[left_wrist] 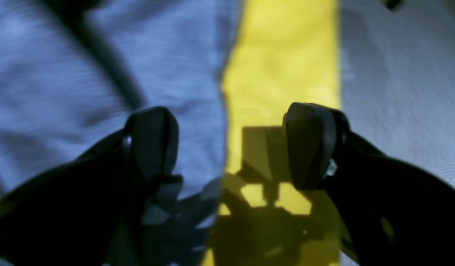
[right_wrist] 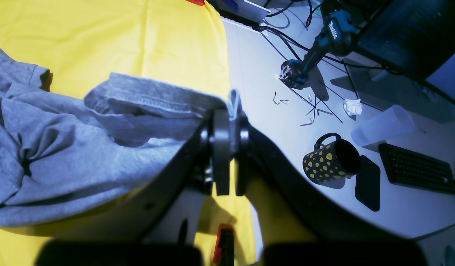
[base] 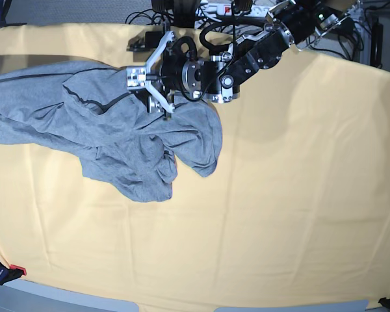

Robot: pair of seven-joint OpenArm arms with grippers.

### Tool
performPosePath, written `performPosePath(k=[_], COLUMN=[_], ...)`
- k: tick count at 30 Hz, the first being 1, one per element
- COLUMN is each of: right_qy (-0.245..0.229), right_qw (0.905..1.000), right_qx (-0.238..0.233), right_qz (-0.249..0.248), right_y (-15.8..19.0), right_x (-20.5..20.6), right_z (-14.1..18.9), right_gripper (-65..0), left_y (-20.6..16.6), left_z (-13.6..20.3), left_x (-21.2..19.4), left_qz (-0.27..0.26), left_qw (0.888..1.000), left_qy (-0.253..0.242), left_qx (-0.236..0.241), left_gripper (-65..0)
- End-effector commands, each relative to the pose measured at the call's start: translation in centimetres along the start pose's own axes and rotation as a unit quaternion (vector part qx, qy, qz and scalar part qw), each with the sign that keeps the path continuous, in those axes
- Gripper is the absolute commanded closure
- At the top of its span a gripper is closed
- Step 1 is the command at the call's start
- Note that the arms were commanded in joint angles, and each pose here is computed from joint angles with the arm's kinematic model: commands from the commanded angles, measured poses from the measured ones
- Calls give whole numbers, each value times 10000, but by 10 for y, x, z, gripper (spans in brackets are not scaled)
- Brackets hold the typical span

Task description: Layout the t-shirt on the table in an organized manner, then fold the t-shirt properly

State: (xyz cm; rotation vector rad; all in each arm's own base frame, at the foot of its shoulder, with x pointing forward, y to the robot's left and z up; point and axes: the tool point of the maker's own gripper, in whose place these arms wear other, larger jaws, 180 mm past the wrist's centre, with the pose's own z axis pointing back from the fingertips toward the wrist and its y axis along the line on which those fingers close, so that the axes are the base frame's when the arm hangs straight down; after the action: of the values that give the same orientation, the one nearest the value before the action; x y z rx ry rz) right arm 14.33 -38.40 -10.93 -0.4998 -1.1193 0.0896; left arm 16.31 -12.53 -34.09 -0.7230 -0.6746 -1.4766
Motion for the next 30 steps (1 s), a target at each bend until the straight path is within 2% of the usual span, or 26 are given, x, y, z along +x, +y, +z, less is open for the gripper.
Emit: performPosePath(k=[1,6,7,8,10,11,19,24,25,27,28,29,30], right_qy=[-189,-189,-192,-189,-192,-192,-192,-190,-189,-189,-187,-187,-189], right_qw=[9998,9998,9998,9998,9998,9998,9998,9998,9998,9998,9998,9998,9998], right_qx=[-30,-30,-28,-30,-28,-28,-30,-30,-30,-30,-30,-30,-30], right_qz=[88,88,87,88,87,87,90,90,88,88,88,88,88], right_y=[-3,-3,-3,-3,-3,-3,-3,-3,-3,-3,-3,-3,-3], right_x=[11,11,11,11,11,11,11,11,11,11,11,11,11], right_z=[1,1,1,1,1,1,1,1,1,1,1,1,1], right_gripper=[0,0,0,0,0,0,0,0,0,0,0,0,0], left_y=[8,25,29,30,31,30,38,28,25,22,20,20,20], left_z=[5,7,7,8,8,7,12,12,11,10,10,9,9], left_x=[16,14,13,12,12,13,13,13,12,12,12,12,13], left_qz=[-63,43,68,79,73,79,27,-98,-107,-76,-70,-65,-56], left_qw=[9996,9985,9980,9976,9976,9977,9977,9992,9994,9995,9995,9995,9995], left_qy=[-255,-171,-153,-140,-138,-149,-35,-75,-78,-95,-107,-134,-162], left_qx=[97,524,617,668,672,664,678,379,333,298,285,282,279], left_gripper=[-494,-487,-452,-370,-86,0,0,0,-81,-313,-402,-452,-467])
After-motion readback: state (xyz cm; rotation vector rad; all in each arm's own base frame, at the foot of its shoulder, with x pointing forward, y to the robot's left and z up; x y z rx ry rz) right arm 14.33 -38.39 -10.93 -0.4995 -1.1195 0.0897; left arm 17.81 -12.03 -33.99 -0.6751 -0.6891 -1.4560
